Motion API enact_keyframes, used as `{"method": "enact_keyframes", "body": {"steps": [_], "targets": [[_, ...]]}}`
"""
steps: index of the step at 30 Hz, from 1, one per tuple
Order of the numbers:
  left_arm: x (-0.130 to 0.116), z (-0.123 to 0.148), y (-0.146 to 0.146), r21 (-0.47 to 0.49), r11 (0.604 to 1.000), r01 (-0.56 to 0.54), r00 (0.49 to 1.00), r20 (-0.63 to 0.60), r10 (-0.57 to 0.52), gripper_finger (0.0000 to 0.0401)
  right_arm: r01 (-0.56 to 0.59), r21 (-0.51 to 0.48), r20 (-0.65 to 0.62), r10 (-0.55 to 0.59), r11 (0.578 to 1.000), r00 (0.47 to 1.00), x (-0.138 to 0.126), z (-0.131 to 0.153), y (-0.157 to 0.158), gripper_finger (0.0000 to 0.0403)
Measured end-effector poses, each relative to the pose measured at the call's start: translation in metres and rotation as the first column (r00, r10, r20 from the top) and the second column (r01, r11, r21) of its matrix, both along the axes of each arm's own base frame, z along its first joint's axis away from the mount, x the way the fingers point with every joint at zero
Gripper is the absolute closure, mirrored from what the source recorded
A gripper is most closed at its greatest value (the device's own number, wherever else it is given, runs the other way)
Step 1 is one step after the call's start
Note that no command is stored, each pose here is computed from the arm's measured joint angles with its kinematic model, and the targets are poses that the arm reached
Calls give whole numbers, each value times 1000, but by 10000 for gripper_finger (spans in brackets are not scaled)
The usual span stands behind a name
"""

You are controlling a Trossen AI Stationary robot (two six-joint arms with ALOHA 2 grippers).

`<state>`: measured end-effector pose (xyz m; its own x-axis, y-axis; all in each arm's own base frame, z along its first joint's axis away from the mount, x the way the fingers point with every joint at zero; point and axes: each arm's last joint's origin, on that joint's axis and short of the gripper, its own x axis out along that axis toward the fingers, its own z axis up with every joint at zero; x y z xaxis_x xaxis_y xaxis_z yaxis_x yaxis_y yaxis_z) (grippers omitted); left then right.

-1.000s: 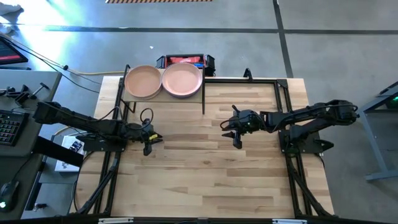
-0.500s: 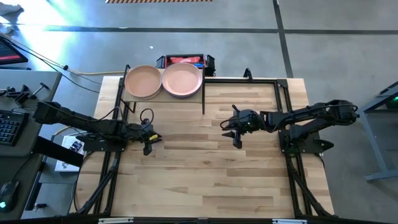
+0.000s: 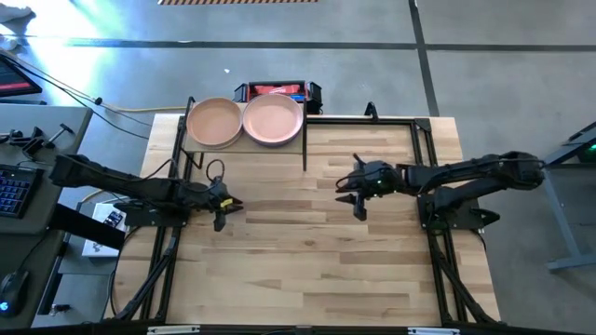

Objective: Place and stack plates onto a shelf
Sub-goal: Return to Home Position

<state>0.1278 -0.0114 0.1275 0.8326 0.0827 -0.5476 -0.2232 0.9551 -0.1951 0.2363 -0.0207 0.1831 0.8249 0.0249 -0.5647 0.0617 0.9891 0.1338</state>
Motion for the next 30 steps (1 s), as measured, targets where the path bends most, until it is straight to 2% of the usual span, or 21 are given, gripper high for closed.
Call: {"method": "enact_keyframes", "body": {"steps": [8,15,30], "targets": [[-7,20,1,-25,1000,2,982,190,3,327,1,-17,173,2,1000,985,-31,46,3,297],[-15,34,2,-43,999,7,945,326,8,327,8,-41,407,9,999,913,-70,88,7,297],[-27,51,4,-67,998,18,866,500,18,327,23,-65,643,24,998,766,-127,122,13,297]]}}
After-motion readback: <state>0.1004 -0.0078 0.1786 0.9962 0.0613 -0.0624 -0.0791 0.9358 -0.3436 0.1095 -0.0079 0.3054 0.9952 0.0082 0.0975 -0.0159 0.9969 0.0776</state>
